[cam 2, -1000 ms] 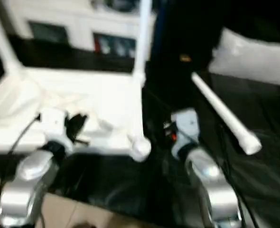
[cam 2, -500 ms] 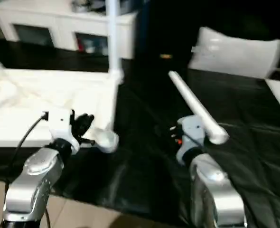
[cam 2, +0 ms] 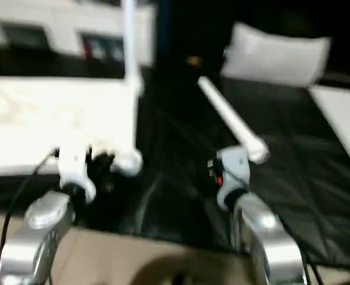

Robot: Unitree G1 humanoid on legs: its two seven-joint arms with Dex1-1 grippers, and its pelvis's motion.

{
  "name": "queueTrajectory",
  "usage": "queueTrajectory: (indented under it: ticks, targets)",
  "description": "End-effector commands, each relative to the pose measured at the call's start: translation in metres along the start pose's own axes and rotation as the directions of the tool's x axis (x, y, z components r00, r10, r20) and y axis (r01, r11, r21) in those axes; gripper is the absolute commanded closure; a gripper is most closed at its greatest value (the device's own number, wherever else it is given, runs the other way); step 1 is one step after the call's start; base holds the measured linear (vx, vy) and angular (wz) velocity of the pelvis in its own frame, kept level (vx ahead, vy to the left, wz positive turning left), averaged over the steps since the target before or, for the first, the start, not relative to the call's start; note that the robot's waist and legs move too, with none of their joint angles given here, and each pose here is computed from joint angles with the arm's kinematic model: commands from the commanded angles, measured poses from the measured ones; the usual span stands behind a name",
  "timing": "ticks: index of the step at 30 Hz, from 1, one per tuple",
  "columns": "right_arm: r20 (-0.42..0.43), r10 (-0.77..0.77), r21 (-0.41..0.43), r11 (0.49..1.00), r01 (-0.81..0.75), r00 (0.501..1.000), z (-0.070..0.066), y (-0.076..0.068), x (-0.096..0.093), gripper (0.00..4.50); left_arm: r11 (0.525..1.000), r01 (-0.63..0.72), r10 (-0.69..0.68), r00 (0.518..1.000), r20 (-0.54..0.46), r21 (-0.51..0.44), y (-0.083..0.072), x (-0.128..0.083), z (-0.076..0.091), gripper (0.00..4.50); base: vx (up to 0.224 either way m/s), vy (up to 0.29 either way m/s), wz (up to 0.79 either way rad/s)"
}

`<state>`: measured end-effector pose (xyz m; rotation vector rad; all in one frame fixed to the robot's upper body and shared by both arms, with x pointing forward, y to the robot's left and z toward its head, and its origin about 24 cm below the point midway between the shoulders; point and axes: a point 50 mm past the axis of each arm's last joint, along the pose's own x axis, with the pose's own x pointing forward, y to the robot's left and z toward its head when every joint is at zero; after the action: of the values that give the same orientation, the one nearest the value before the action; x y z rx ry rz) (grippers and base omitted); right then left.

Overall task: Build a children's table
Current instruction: Move to table

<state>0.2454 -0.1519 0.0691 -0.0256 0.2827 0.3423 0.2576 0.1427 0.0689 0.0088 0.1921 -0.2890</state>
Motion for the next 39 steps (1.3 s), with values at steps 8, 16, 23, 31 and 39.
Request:
queueTrajectory:
  ticks: [8, 16, 23, 31, 39]
  targets:
    - [0.017, 0.068, -0.042, 0.997, -0.067, 0.998, 0.002, 0.004, -0.001, 0.0, 0.926, 0.376, -0.377, 0.926, 0.018, 0.037, -0.02, -0.017, -0.001, 3.04, 0.036, 0.014, -0.01]
    - [0.021, 0.074, -0.037, 0.997, -0.073, 0.997, 0.001, 0.005, 0.0, 0.0, 0.914, 0.405, -0.406, 0.912, 0.057, 0.031, -0.022, -0.02, 0.0, 2.99, 0.086, -0.017, 0.07]
    - [0.023, 0.072, -0.029, 0.997, -0.071, 0.997, 0.002, 0.009, -0.001, 0.0, 0.935, 0.355, -0.355, 0.933, 0.055, 0.02, -0.019, -0.014, 0.0, 2.99, 0.0, -0.012, 0.0]
    - [0.031, 0.056, -0.038, 0.998, -0.055, 0.998, 0.003, 0.007, -0.001, 0.0, 0.943, 0.333, -0.334, 0.941, 0.054, 0.028, -0.017, -0.01, 0.0, 2.26, -0.029, -0.176, -0.05]
    - [0.028, 0.042, -0.051, 0.998, -0.041, 0.999, 0.004, 0.008, -0.001, 0.0, 0.96, 0.269, -0.273, 0.961, 0.046, 0.072, -0.01, -0.008, 0.0, 2.14, -0.04, -0.175, 0.0]
